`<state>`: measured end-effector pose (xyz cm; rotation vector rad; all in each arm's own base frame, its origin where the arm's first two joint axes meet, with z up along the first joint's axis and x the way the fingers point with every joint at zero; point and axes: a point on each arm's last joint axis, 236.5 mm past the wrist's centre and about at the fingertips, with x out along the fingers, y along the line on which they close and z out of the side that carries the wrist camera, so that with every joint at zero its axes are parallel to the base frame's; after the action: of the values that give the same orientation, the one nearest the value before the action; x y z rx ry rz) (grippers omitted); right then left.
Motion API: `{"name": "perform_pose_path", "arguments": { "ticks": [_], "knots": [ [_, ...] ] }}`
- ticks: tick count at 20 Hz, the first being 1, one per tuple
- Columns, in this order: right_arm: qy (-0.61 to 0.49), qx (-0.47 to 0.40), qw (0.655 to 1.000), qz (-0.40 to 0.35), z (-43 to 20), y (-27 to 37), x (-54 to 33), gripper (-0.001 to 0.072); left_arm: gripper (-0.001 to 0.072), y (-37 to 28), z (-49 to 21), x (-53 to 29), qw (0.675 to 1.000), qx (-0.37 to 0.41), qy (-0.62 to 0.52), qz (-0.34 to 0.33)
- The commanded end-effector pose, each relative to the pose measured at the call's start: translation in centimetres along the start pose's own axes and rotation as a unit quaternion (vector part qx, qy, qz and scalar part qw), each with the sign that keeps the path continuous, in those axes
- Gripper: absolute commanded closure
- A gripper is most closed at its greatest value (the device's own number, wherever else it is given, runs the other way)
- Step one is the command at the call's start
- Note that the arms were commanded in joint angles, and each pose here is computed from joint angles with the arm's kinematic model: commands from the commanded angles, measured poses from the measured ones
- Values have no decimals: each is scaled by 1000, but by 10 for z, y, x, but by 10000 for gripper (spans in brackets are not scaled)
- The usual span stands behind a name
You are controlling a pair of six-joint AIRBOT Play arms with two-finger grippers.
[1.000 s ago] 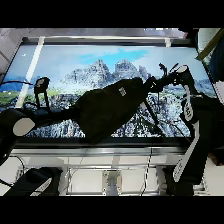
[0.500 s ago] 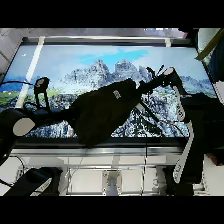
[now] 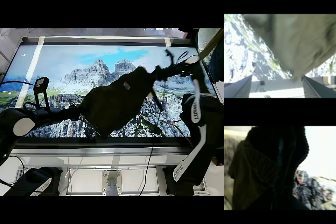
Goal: Fold the clothes and pants, and hang the long-sleeved shirts on hangers.
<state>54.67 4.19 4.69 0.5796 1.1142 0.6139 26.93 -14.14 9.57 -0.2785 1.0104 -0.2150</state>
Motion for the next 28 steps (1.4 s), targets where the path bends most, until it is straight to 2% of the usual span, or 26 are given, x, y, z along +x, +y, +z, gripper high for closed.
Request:
{"name": "perform_pose_path", "arguments": {
  "ticks": [1,3,5,8,10,13,15,17,19,20,22,23,28],
  "knots": [
    [-98,15,992,-77,12,-2,-139,683,5,1,1,0,1000,1,-2,1],
    [-163,46,974,-150,0,-13,-230,683,5,1,1,0,1000,1,-2,1],
    [-233,93,940,-231,-27,-25,-322,684,5,1,1,0,1000,1,-2,1],
    [-305,192,869,-338,-99,-42,-433,684,5,0,1,0,1000,3,-2,1],
    [-319,279,808,-409,-168,-56,-486,684,6,0,1,0,1000,2,-2,0],
    [-318,387,735,-457,-262,-65,-526,684,6,0,2,0,1000,2,-3,-1],
    [-324,436,707,-453,-302,-66,-532,684,6,0,2,-1,1000,2,-3,-1],
    [-322,458,703,-439,-316,-70,-525,683,6,-1,2,-1,1000,2,-3,-1],
    [-305,458,738,-391,-306,-71,-497,681,6,-1,2,-1,1000,2,-3,-1],
    [-297,453,758,-363,-297,-70,-482,618,6,0,2,-1,1000,2,-3,-1],
    [-280,443,778,-346,-286,-65,-466,237,6,0,2,-1,1000,2,-3,-1],
    [-281,436,781,-348,-283,-61,-465,202,6,-1,2,-1,1000,3,-3,-1],
    [-331,366,787,-371,-253,-13,-484,203,5,0,1,-1,1000,2,-3,-1]
  ]
}}
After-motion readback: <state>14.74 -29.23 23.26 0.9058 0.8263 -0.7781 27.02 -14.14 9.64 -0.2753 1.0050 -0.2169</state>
